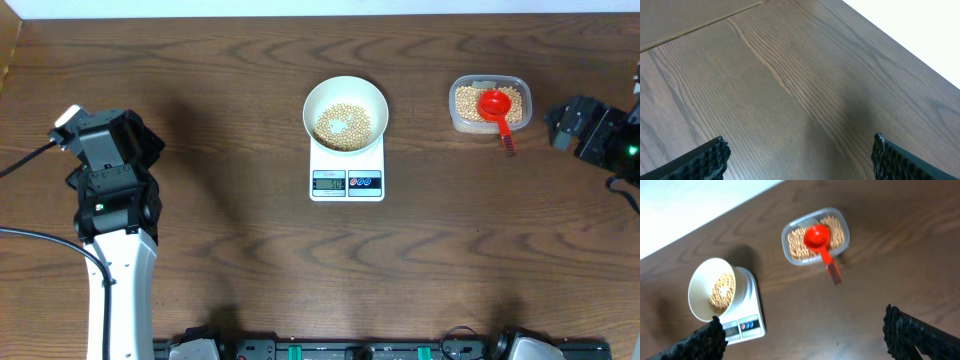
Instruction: Scoop item into bowl and weigh 50g on scale
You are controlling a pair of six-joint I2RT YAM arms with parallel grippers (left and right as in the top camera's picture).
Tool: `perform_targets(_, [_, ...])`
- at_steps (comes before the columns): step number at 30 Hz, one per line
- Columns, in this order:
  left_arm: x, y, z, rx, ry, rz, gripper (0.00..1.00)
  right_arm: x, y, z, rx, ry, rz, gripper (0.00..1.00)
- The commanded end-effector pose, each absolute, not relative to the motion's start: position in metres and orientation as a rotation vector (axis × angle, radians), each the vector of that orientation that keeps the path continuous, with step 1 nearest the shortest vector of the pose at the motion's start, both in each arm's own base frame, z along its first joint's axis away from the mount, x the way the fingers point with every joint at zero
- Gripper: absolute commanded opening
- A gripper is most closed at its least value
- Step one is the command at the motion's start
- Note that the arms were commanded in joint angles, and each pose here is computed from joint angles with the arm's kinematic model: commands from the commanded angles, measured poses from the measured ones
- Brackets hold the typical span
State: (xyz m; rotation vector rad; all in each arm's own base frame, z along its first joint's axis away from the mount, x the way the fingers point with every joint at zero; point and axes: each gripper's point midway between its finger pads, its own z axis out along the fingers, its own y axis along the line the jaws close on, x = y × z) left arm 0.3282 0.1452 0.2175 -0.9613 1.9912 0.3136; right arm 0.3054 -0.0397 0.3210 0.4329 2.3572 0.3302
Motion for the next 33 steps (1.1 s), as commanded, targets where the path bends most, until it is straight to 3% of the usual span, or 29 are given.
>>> perform_targets(1, [0.327, 0.149, 0.216, -0.974, 1.991, 0.333, 0.93, 0.298, -0.042, 0.321, 0.45, 2.371, 0.323, 0.99])
perform_targets(21, [0.327, 0.149, 0.216, -0.974, 1.991, 0.333, 0.93, 0.296, -0.048, 0.318, 0.469, 2.38, 0.274, 0.99])
perform_targets(33, [0.327, 0.149, 0.216, -0.974, 1.991, 0.333, 0.93, 0.281, -0.054, 0.337, 0.384, 2.112, 0.048, 0.99])
